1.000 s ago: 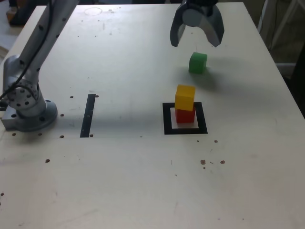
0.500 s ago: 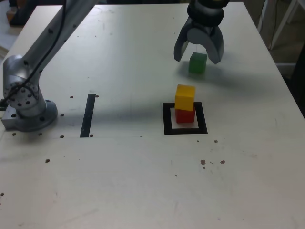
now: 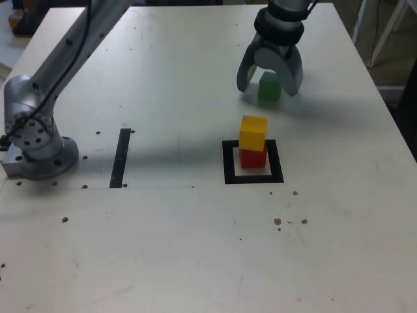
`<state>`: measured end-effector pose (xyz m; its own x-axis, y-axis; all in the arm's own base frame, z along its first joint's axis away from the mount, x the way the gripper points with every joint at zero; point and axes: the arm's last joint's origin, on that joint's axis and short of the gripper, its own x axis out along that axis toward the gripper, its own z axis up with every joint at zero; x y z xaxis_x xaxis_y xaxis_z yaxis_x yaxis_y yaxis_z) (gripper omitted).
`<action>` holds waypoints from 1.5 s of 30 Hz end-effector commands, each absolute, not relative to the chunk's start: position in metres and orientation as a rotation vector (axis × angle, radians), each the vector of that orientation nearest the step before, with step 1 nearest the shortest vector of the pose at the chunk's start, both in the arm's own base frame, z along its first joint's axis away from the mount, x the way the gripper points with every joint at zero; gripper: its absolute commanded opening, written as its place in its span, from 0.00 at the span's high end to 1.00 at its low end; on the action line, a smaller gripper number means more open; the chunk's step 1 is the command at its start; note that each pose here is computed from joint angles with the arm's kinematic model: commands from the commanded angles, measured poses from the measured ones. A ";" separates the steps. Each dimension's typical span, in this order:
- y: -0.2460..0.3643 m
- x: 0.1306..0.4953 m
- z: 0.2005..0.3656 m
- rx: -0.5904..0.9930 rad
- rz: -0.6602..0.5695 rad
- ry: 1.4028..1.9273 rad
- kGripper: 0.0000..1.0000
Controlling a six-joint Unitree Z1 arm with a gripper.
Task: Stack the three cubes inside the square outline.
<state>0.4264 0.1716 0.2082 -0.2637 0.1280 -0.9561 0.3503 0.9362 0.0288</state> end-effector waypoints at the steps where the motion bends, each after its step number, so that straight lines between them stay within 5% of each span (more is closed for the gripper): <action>1: 0.172 0.425 0.211 0.356 -0.221 1.832 0.16; 15: 0.164 0.424 0.214 0.371 -0.169 1.832 0.38; 23: 0.161 0.423 0.215 0.419 -0.135 1.828 0.59; 39: 0.158 0.421 0.221 0.414 -0.149 1.812 0.62; 45: 0.142 0.417 0.250 0.446 -0.097 1.785 0.62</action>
<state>0.4204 0.1486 0.2320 -0.2239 0.2313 -0.9468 0.3492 0.9260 0.1437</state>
